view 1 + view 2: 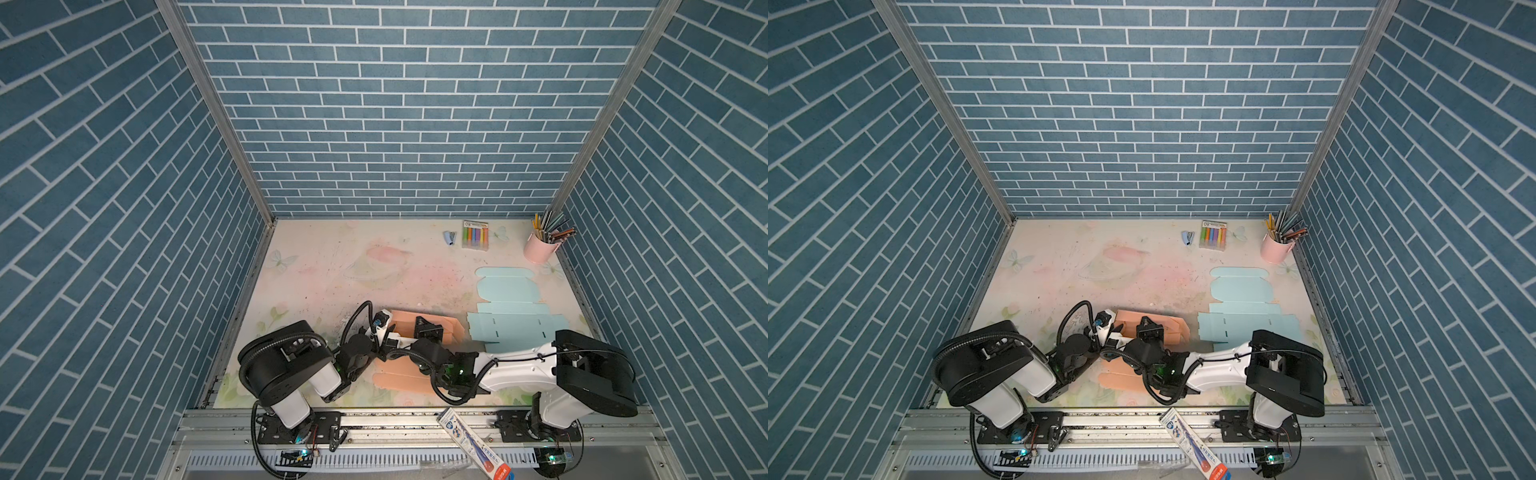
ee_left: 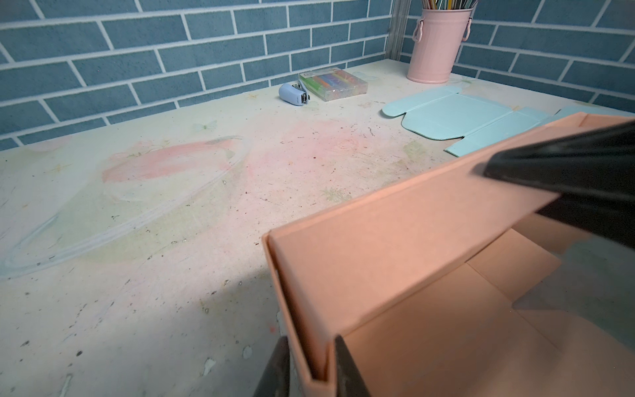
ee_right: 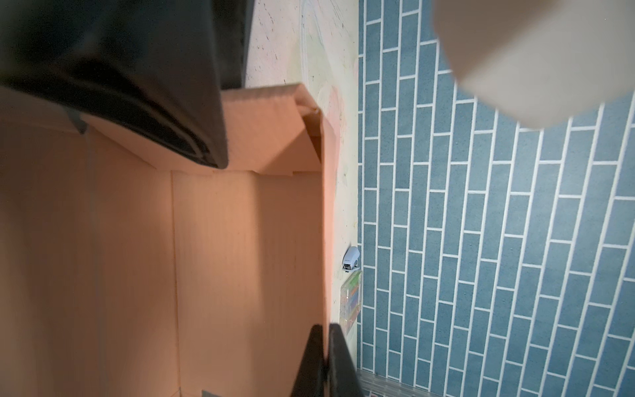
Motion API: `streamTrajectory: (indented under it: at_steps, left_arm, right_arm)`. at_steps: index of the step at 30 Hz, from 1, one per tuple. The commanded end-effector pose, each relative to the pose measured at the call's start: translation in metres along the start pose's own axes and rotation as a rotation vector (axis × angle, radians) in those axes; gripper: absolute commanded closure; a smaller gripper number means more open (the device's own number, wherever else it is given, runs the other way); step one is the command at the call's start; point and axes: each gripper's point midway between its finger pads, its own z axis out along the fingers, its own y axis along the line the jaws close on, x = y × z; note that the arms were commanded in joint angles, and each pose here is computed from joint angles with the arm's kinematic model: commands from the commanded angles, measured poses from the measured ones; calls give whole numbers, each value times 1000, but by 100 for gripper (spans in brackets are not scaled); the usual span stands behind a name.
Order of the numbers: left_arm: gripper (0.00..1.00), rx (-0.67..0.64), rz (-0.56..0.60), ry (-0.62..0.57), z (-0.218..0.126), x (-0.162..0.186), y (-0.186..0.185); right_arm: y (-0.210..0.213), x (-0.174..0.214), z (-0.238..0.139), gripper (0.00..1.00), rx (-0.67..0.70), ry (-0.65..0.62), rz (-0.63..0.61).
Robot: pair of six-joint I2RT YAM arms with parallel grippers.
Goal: Fold the paper box
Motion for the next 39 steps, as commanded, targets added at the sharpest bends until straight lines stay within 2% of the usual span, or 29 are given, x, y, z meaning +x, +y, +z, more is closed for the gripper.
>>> streamTrajectory:
  at_steps: [1,4,7,13,17,18,21,26,31,35,39]
  left_arm:
    - [80,25,15,-5,2,0,-7]
    - [81,18,20,-7,1,-1,-5]
    - [82,20,26,-10,0,-2,-5]
    - [82,28,37,-17,0,-7,-9]
    - [82,30,39,-4,2,-5,-11]
    - [82,27,42,-3,3,-6,-11]
    - [82,7,42,-6,3,-5,-8]
    - [82,15,24,-5,3,-7,-12]
    - [82,8,31,7,7,-2,-13]
    - [82,11,30,-1,8,-3,-15]
    - [82,8,32,-4,7,-3,-15]
  right_arm:
    - [21,-24,-12,78,-132,-60,69]
    - [18,-42,-28,60,-259,-111,242]
    - [2,-49,-46,51,-316,-178,430]
    - [-34,-38,-69,48,-403,-250,774]
    - [-72,-26,-80,42,-426,-362,1001]
    - [-78,-21,-76,40,-434,-376,1056]
    - [-80,5,-48,41,-522,-292,1227]
    - [-59,11,-13,45,-725,-183,1357]
    - [-46,-11,-8,45,-922,-210,1391]
    - [-28,-10,0,46,-983,-146,1396]
    - [-21,-12,2,46,-1057,-135,1432]
